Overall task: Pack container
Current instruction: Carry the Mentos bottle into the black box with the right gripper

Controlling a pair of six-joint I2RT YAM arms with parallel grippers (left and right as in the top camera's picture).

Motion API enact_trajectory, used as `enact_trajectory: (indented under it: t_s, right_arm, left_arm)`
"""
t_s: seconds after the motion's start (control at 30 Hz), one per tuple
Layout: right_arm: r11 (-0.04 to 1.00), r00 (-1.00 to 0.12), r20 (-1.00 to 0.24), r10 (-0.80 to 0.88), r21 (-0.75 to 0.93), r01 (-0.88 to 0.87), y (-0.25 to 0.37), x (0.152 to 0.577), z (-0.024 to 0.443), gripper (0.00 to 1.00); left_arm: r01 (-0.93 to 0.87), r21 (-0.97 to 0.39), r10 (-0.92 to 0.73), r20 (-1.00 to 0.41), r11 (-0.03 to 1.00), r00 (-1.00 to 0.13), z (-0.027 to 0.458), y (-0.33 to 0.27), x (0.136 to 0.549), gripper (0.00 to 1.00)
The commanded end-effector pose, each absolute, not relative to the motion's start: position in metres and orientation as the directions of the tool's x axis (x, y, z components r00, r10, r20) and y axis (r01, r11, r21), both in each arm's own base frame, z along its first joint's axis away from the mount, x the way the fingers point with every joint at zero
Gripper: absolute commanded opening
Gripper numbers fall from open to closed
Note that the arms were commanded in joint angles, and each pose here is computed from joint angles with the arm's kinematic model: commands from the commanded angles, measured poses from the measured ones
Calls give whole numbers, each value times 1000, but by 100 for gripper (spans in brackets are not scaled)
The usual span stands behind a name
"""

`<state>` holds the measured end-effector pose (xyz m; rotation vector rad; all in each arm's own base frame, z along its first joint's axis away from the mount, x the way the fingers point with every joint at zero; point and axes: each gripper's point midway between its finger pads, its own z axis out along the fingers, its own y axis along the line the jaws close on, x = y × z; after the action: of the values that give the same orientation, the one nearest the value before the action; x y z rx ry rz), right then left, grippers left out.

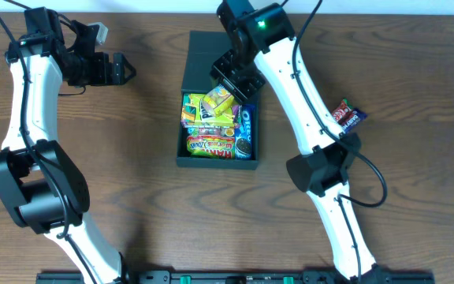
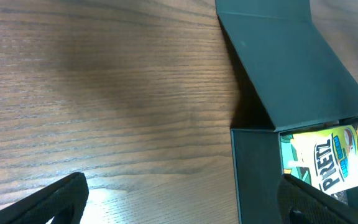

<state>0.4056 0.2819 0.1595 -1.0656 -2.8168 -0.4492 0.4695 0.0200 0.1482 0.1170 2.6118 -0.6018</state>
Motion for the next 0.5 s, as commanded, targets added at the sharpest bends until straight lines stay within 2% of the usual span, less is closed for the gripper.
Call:
enact_trajectory:
  t_s: [0.0, 0.13, 0.27, 0.47]
  right_arm:
    - [767, -802, 188, 567, 232, 598, 284, 389, 167, 2]
    - [735, -739, 180, 649, 103, 670, 257, 365, 163, 2]
    - [626, -610, 195, 768, -26, 780, 238, 331, 160, 2]
    - [576, -556, 202, 806, -50, 816, 255, 316, 157, 2]
  left_arm:
    - [189, -386, -22, -481, 903, -876, 165, 22, 472, 98]
    - [189, -386, -22, -482, 903, -876, 165, 22, 472, 98]
    - [190, -388, -23, -482, 902, -876, 165, 21, 472, 98]
    - [200, -405, -25, -486, 892, -873, 167, 18, 472, 98]
